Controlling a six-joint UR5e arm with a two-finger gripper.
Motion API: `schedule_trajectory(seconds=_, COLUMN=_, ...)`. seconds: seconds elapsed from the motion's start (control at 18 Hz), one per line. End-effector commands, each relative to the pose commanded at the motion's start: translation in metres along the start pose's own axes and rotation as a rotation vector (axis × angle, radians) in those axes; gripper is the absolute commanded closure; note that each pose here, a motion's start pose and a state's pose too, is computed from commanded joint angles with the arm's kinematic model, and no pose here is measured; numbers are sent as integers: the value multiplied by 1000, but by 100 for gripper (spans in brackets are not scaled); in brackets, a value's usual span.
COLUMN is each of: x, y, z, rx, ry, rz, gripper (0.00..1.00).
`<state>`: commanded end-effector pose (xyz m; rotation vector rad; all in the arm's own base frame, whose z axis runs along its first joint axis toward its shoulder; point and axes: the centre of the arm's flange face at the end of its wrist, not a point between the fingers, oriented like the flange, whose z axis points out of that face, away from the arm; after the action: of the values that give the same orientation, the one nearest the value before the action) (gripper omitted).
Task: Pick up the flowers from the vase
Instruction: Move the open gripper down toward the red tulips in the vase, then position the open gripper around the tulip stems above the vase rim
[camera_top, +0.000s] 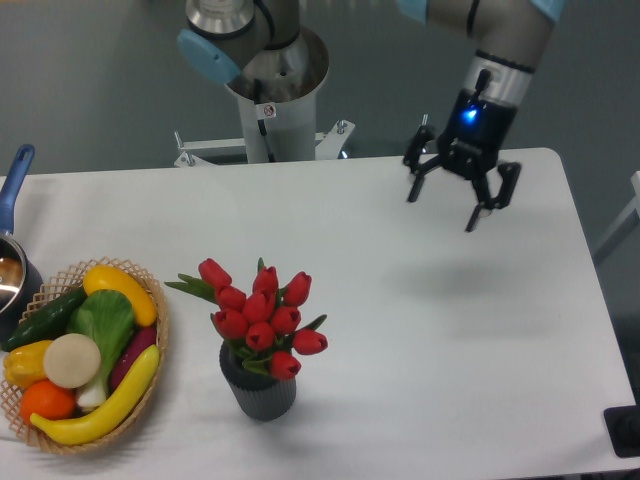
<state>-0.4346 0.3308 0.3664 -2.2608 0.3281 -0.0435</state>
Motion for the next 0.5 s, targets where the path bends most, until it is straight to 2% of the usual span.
schedule_trajectory(seconds=0.17, x=5, y=-4, z=40, rx=17, ry=57, rz=32, gripper=0)
schedule_trajectory(seconds=0.28, x=13, y=-4, z=51, rx=21, ry=78, rz=40, gripper=0)
schedule_trajectory(seconds=0.5, x=26, y=-24, z=74, rx=88, ry=125, rz=60, gripper=0)
